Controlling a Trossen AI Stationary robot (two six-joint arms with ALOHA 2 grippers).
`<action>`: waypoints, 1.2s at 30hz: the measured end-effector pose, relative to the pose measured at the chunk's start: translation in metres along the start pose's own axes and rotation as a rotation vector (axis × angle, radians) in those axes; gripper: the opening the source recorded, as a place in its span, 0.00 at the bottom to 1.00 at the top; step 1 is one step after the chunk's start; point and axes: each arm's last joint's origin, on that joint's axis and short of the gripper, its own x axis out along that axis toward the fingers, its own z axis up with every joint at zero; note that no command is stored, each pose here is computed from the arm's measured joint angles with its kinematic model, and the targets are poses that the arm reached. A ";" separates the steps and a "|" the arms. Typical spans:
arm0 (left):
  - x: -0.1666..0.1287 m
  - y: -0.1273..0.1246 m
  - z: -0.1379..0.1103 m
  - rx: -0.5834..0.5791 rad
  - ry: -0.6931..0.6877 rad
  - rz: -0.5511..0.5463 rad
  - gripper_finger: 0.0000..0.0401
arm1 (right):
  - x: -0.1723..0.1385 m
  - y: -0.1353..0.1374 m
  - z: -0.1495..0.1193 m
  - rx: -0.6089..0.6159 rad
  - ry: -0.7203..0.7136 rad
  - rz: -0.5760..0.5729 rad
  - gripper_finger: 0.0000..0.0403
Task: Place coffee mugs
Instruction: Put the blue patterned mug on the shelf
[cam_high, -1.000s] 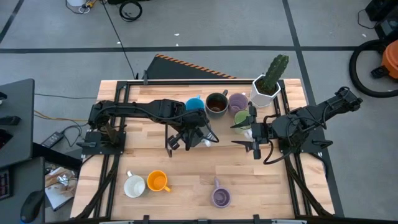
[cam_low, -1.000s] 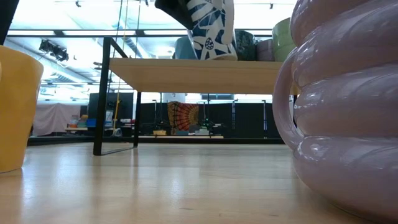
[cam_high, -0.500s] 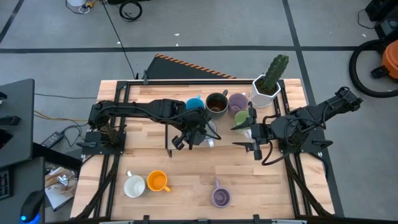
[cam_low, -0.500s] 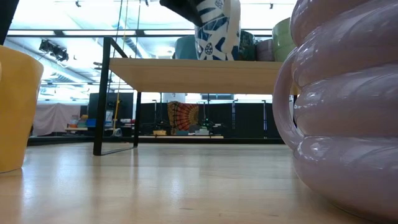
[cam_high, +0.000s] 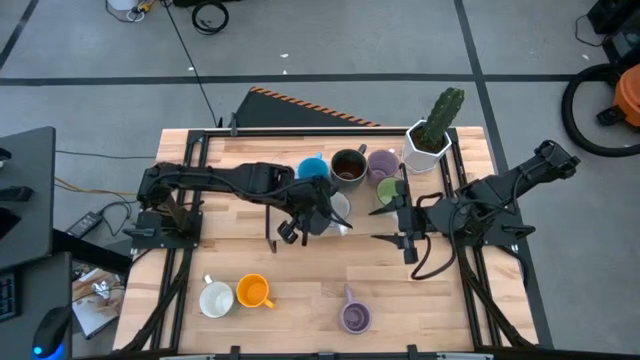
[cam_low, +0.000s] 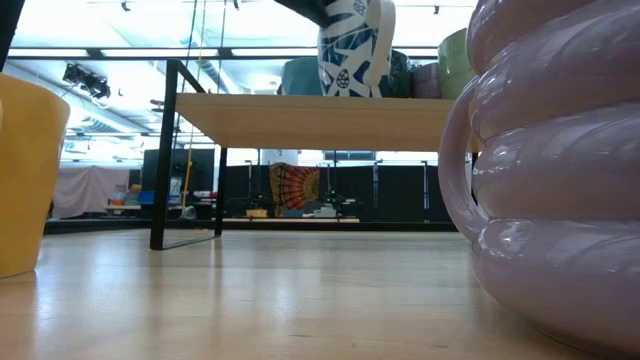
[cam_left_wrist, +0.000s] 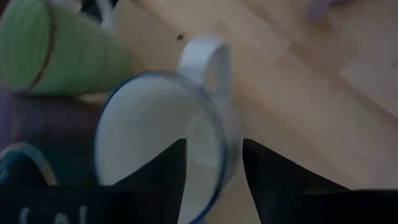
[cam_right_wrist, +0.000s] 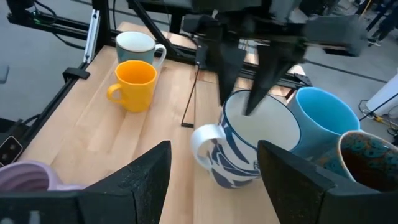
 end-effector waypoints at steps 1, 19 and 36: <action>0.000 -0.001 0.000 -0.003 0.006 0.003 0.42 | 0.000 0.000 0.000 0.000 0.000 -0.001 0.61; -0.062 -0.016 0.003 -0.192 0.006 0.153 0.42 | 0.003 0.002 0.001 0.007 -0.008 -0.006 0.61; -0.096 -0.094 -0.087 -0.452 -0.361 0.306 0.28 | 0.017 0.006 0.024 -0.075 0.001 -0.062 0.55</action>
